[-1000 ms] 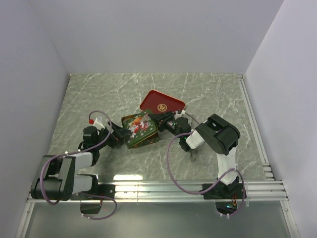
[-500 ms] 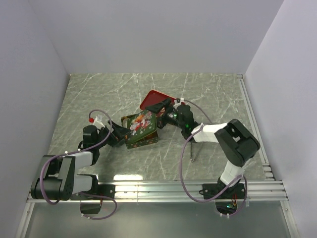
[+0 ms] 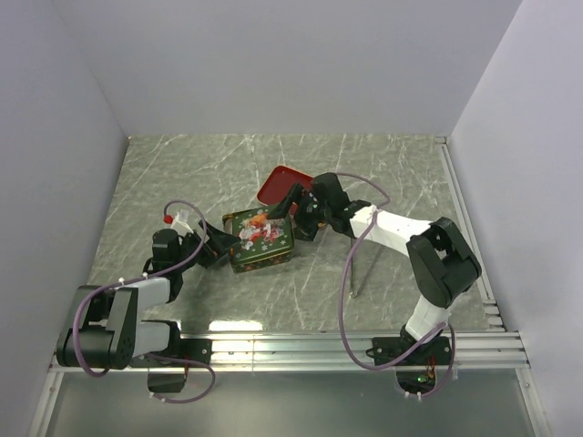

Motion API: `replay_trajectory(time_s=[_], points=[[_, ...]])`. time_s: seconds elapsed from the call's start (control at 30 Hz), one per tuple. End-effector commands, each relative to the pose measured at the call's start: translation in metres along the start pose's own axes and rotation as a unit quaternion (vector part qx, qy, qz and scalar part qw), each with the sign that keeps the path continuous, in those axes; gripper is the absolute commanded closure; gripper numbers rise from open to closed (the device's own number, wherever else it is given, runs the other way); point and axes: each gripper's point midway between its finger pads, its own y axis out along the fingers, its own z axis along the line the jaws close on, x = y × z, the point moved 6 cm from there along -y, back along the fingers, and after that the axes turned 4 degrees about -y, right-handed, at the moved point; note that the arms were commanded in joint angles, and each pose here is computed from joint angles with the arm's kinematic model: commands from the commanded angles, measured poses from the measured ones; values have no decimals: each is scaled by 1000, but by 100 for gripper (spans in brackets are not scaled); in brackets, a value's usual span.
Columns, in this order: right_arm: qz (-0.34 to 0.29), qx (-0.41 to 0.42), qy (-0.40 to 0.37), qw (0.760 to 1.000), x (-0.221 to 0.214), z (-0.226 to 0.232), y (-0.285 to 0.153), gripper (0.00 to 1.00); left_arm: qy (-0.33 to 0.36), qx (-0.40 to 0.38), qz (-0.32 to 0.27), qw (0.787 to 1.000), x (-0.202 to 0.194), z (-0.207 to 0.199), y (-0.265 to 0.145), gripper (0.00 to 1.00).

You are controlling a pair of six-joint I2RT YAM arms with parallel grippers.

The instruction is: Pack the cookies

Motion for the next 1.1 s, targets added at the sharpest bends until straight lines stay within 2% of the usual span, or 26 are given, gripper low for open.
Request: replay_trajectory(time_s=[0.0, 0.23, 0.43, 0.7, 0.83, 1.07], points=[[22, -63, -28, 997, -1, -14, -4, 6, 35, -21, -22, 999, 13, -13, 0, 6], [50, -84, -24, 995, -5, -23, 5, 17, 37, -19, -25, 999, 12, -12, -2, 6], [60, -105, -36, 992, -3, -26, 13, 22, 39, -13, -29, 999, 12, -13, -4, 6], [71, -121, -41, 989, -3, -31, 27, 22, 40, -6, -29, 999, 13, -14, -5, 6], [72, -125, -49, 988, -1, -25, 31, 18, 41, -7, -29, 999, 14, -14, -5, 6], [76, -123, -54, 988, -1, -15, 40, 16, 43, -8, -28, 999, 14, -15, -4, 6]])
